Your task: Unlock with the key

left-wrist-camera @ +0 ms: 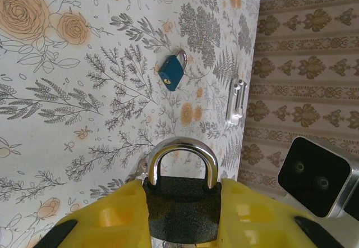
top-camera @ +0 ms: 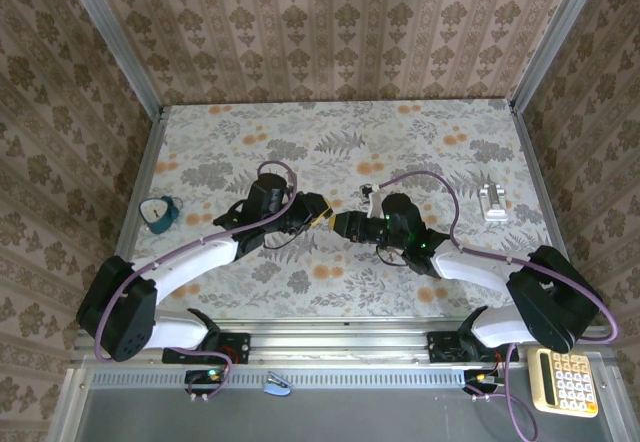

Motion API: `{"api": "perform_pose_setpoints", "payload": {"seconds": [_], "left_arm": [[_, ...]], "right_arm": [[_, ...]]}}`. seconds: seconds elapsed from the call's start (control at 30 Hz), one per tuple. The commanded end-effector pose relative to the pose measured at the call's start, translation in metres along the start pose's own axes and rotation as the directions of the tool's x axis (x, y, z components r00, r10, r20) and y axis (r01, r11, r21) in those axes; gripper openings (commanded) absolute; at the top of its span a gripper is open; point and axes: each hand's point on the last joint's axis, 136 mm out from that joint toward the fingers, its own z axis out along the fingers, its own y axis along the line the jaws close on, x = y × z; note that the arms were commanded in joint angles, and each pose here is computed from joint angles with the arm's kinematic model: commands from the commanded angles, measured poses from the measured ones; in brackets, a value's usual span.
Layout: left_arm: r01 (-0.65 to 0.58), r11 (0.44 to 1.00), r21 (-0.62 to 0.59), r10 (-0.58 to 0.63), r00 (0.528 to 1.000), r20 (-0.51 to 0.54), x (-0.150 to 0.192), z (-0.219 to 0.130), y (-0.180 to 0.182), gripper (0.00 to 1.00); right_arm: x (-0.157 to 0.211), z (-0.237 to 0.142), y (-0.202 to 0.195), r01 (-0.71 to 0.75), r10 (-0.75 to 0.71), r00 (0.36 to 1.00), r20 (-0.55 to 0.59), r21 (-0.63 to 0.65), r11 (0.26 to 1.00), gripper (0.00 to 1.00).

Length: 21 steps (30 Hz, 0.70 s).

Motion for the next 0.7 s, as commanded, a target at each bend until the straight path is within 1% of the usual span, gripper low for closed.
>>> {"api": "perform_pose_setpoints", "payload": {"seconds": [0.0, 0.07, 0.17, 0.33, 0.37, 0.53, 0.67], "left_arm": [[-0.011, 0.998, 0.059, 0.011, 1.0, -0.011, 0.003, 0.002, -0.013, 0.12], [-0.01, 0.997, 0.073, 0.011, 1.0, -0.011, 0.003, 0.002, -0.016, 0.12], [-0.016, 0.995, 0.095, 0.017, 1.0, -0.009, 0.002, 0.002, -0.021, 0.12], [-0.035, 0.99, 0.137, 0.036, 0.999, -0.004, 0.002, 0.0, -0.028, 0.1], [-0.04, 0.988, 0.152, 0.04, 0.999, 0.003, 0.001, -0.001, -0.029, 0.09], [-0.052, 0.959, 0.278, 0.043, 0.998, 0.039, -0.007, -0.011, -0.043, 0.06], [-0.093, 0.928, 0.36, 0.08, 0.996, 0.051, -0.008, -0.022, -0.058, 0.02]], "right_arm": [[-0.01, 0.002, 0.01, -0.009, 0.01, 1.0, 0.025, -0.046, 0.999, 0.25], [-0.011, 0.002, 0.01, -0.019, 0.021, 0.999, 0.029, -0.054, 0.998, 0.24], [-0.015, 0.002, 0.012, -0.03, 0.033, 0.999, 0.036, -0.071, 0.997, 0.2], [-0.02, -0.001, 0.016, -0.042, 0.048, 0.998, 0.051, -0.109, 0.993, 0.09], [-0.016, 0.003, 0.009, -0.059, 0.063, 0.997, 0.036, -0.099, 0.993, 0.08], [-0.017, 0.0, 0.018, -0.083, 0.088, 0.996, 0.024, -0.164, 0.983, 0.05], [-0.018, -0.004, 0.027, -0.092, 0.098, 0.995, 0.015, -0.222, 0.971, 0.03]]}}
